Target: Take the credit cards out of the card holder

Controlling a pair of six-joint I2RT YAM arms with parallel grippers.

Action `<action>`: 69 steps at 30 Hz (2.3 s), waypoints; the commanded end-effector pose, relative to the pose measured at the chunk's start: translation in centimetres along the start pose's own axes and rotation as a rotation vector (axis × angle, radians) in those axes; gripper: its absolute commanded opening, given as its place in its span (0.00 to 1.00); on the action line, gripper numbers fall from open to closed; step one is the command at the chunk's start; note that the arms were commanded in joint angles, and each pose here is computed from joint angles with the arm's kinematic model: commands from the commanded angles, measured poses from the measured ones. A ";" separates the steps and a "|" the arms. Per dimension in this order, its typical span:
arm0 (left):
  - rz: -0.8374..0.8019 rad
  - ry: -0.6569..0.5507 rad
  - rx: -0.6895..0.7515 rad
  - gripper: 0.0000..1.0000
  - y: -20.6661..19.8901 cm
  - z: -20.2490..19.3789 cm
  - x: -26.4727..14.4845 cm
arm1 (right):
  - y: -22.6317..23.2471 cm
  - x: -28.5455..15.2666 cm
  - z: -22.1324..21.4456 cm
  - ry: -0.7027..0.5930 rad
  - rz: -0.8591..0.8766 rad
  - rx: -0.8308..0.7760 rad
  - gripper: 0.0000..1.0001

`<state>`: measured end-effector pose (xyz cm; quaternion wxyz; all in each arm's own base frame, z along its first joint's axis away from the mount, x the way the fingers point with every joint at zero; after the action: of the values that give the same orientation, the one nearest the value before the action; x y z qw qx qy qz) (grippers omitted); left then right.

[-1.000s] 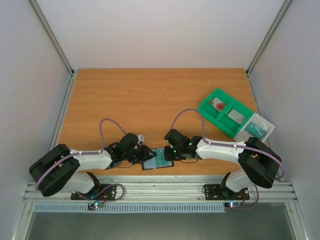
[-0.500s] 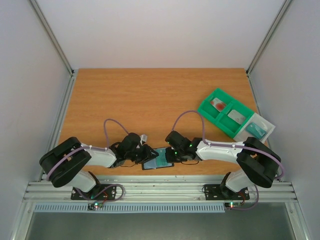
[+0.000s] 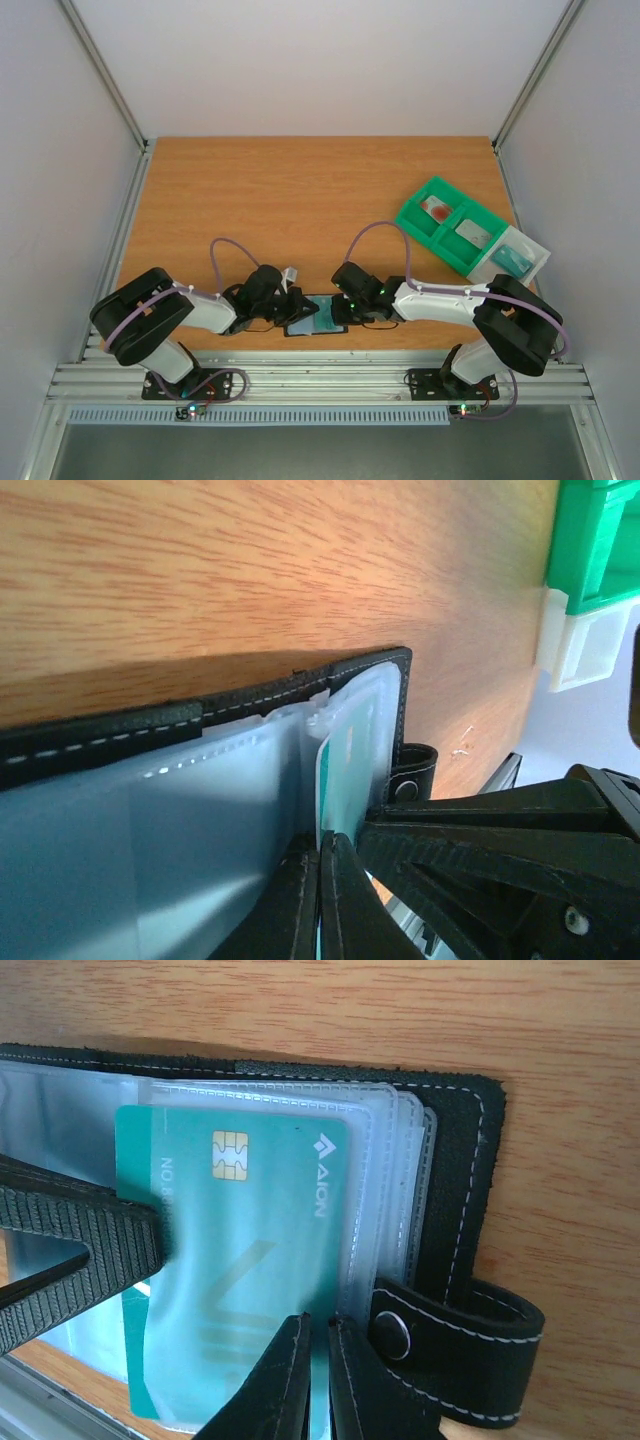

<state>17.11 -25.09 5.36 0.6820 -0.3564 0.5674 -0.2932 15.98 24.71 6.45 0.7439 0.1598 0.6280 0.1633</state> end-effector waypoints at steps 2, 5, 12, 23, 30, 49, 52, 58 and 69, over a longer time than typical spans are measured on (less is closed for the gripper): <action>-0.032 -0.031 0.016 0.00 -0.4 0.2 -0.1 | -1.3 0.4 -0.2 -0.001 -0.049 0.021 0.07; -0.025 -0.031 0.014 0.03 -0.2 0.1 -0.2 | -1.4 0.5 -0.3 0.000 -0.054 0.022 0.07; -0.025 -0.036 0.016 0.07 0.0 -0.1 -0.6 | -1.6 0.4 -0.2 -0.008 -0.067 0.025 0.07; -0.044 -0.051 0.043 0.01 -0.4 -0.1 -1.1 | -1.6 0.3 -0.1 -0.012 -0.076 0.023 0.07; -0.040 -0.035 0.045 0.00 -0.1 -0.4 -1.0 | -1.8 0.4 -0.3 -0.009 -0.077 0.028 0.06; 0.076 -0.072 0.077 0.00 0.5 -0.4 -3.1 | -1.9 0.3 -0.2 -0.020 -0.083 0.033 0.06; 0.081 -0.074 0.084 0.00 0.3 -0.4 -3.3 | -1.8 0.2 -0.1 -0.022 -0.082 0.032 0.06; 0.122 -0.107 0.090 0.00 0.3 -0.3 -4.4 | -1.5 0.0 0.1 -0.027 -0.072 0.029 0.06; 0.181 -0.233 0.119 0.00 -1.0 0.5 -8.2 | 0.4 -1.3 0.6 -0.040 0.014 0.013 0.10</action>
<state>15.54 -20.01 9.52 0.7607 -0.3050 0.5186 -0.2438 16.11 24.57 6.63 0.7483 0.1618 0.6233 0.1593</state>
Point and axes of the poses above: each gripper's point midway between its finger pads, its own x axis out along the fingers, its own y axis along the line the jaws close on, z = x × y, the point moved 5 cm from there along -x, back along the fingers, and after that the axes turned 7 degrees about x, right-handed, at the moved point
